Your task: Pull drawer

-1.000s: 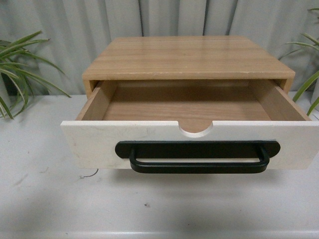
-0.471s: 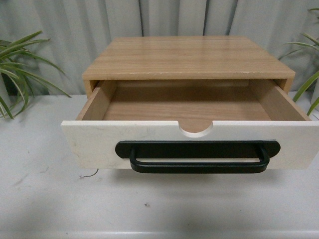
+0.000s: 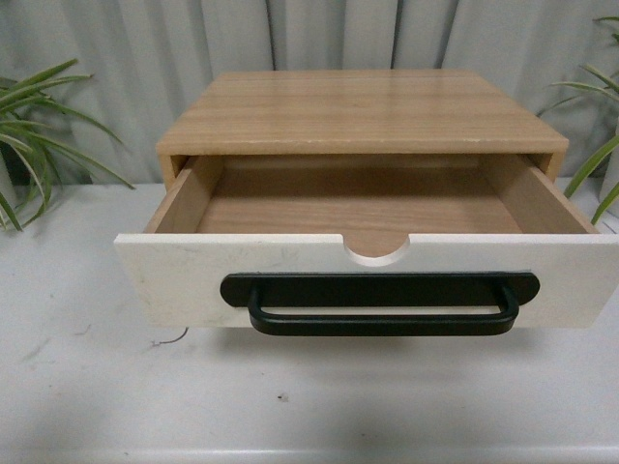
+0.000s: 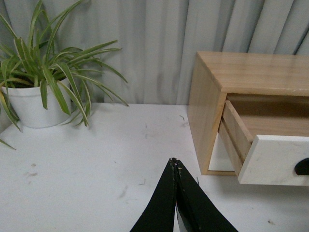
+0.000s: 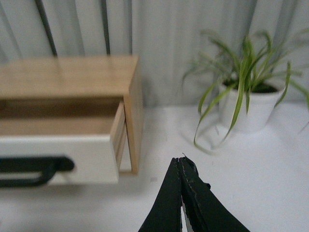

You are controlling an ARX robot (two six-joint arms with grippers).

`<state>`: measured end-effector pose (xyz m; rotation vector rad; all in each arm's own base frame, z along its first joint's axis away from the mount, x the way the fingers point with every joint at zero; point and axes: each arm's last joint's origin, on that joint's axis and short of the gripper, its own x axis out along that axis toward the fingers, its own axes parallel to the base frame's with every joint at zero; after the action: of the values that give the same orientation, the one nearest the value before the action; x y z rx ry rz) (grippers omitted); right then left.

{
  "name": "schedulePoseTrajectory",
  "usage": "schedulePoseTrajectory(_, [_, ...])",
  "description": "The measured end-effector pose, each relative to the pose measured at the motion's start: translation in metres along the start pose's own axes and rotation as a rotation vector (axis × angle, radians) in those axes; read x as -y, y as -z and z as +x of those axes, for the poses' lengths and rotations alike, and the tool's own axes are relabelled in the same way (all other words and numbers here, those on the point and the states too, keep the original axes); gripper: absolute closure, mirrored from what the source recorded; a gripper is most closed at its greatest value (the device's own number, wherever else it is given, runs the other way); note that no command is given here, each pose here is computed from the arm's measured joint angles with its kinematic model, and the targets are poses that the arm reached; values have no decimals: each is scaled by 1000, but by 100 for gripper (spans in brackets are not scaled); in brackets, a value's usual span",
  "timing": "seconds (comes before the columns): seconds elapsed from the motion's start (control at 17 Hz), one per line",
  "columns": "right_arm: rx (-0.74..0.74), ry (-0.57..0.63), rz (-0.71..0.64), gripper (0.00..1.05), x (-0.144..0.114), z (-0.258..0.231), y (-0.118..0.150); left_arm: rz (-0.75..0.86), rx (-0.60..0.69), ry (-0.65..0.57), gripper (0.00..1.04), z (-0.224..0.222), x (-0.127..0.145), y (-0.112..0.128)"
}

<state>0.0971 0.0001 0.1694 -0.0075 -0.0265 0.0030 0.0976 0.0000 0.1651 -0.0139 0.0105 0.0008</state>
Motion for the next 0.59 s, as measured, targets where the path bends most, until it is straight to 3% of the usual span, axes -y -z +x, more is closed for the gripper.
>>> schedulePoseTrajectory(0.41, [-21, 3, -1, 103, 0, 0, 2, 0, 8, 0, 103, 0, 0, -1])
schedulePoseTrajectory(0.47, [-21, 3, 0, 96, 0, 0, 2, 0, 8, 0, 99, 0, 0, -1])
schedulePoseTrajectory(0.53, [-21, 3, 0, 81, 0, 0, 2, 0, 8, 0, 87, 0, 0, -1])
schedulePoseTrajectory(0.59, [-21, 3, 0, 74, 0, 0, 2, 0, 8, 0, 77, 0, 0, -1])
